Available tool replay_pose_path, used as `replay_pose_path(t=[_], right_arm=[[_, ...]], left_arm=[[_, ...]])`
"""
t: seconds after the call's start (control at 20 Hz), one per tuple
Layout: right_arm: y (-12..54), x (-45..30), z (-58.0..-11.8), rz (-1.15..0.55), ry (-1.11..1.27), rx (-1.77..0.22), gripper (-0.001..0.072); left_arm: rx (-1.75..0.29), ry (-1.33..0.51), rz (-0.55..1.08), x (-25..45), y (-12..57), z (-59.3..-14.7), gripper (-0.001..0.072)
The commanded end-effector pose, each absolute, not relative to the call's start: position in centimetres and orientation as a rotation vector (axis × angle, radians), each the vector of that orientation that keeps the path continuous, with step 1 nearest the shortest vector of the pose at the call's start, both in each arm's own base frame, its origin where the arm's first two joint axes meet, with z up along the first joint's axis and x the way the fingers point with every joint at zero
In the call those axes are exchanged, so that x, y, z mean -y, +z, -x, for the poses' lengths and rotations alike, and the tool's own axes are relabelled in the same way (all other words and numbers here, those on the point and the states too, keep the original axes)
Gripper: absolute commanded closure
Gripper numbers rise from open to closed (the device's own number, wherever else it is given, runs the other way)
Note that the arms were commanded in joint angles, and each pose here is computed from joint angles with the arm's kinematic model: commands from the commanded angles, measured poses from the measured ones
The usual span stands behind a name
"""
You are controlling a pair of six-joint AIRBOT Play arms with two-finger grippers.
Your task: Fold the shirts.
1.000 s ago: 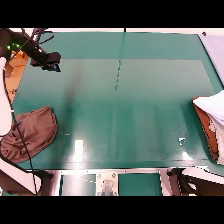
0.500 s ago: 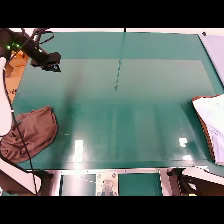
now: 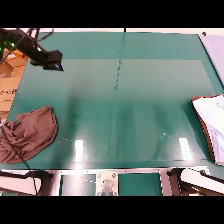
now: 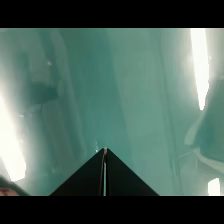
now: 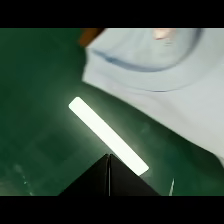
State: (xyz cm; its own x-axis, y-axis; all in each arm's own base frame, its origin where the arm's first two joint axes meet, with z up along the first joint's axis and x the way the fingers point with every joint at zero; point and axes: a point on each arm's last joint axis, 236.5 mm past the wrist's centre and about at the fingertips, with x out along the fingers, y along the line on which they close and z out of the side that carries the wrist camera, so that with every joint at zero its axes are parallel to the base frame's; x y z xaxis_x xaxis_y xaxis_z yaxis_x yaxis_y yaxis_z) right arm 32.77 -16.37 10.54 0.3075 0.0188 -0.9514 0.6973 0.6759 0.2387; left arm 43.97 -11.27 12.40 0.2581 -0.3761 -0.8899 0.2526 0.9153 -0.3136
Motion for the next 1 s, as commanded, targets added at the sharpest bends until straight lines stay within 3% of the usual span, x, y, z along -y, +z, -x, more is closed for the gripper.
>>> replay_pose_path(t=[0.0, 0.25, 0.4, 0.95], right_arm=[[10.0, 7.5, -36.0, -0.526, -0.268, -1.177, 0.0696], [4.5, -4.2, -32.2, -0.336, -0.009, -1.214, 0.0696], [2.8, -7.8, -31.0, -0.282, 0.084, -1.213, 0.0695], [2.3, -11.0, -29.0, -0.249, 0.175, -1.274, 0.0694]], left_arm=[[-1.272, -0.457, 0.105, 13.2, 10.8, -39.0, 0.0685], [-1.361, -0.398, 0.180, 12.7, 4.0, -29.0, 0.0685], [-1.383, -0.373, 0.191, 12.0, 1.2, -25.5, 0.0684], [-1.389, -0.370, 0.194, 11.9, 0.8, -25.3, 0.0683]])
